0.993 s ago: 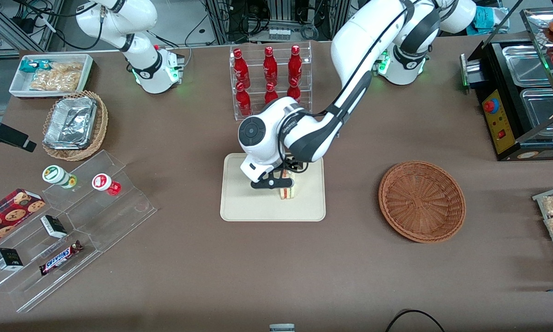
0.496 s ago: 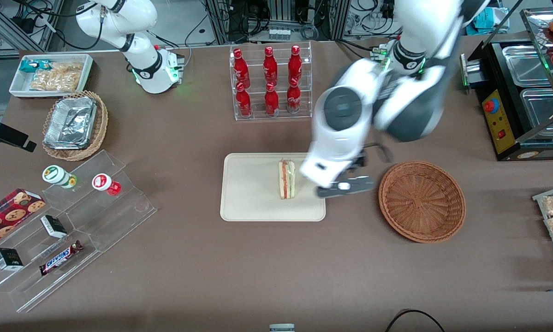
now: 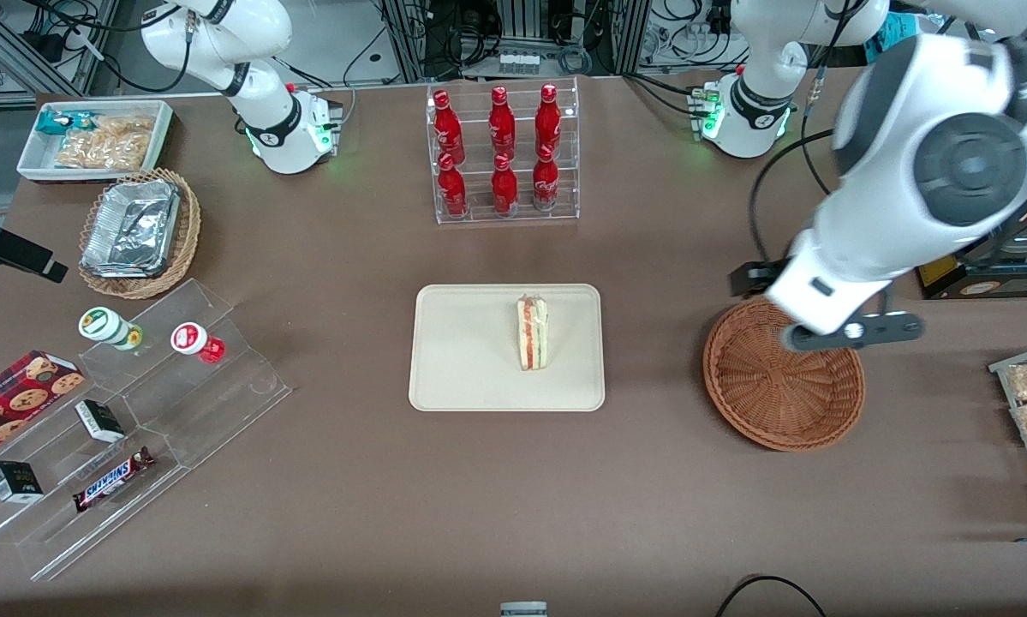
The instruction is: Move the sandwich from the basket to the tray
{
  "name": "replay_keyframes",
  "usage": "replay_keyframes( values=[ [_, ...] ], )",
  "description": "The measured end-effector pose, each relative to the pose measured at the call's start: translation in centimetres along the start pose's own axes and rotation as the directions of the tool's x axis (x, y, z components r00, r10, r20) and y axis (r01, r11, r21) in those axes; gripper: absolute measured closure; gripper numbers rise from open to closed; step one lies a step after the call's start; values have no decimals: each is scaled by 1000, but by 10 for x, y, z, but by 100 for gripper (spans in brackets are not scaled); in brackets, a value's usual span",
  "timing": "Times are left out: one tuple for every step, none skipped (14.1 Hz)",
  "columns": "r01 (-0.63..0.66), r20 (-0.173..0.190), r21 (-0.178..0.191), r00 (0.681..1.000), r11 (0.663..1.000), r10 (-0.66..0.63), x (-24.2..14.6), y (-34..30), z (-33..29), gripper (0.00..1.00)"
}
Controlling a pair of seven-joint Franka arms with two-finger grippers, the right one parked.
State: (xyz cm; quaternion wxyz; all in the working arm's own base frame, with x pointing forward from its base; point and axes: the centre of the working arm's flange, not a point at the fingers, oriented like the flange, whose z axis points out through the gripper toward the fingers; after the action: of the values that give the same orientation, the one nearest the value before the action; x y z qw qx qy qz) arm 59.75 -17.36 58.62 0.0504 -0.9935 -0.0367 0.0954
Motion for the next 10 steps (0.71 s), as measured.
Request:
replay_keyframes(
  values=[
    [4,-1,0,1000,1000,-4,-6,-9,-4,0],
    [5,-6,-2,1000,1000,-5,-12,-17,-9,0],
    [-3,-13,-8,1000,1000,2,-18,-22,-14,0],
    [-19,-20,-22,1000,1000,19,-24,-24,-21,0],
    [-36,-29,-36,999,999,35,-31,-22,-27,0],
    [-54,-38,-44,998,998,52,-38,-18,-33,0],
    [-68,-45,-46,997,997,66,-43,-12,-37,0],
    [-76,-45,-43,996,996,74,-48,-8,-38,0],
    [-80,-35,-32,996,996,79,-53,-6,-35,0],
    [-78,-16,-14,997,997,78,-61,-7,-31,0]
  ],
)
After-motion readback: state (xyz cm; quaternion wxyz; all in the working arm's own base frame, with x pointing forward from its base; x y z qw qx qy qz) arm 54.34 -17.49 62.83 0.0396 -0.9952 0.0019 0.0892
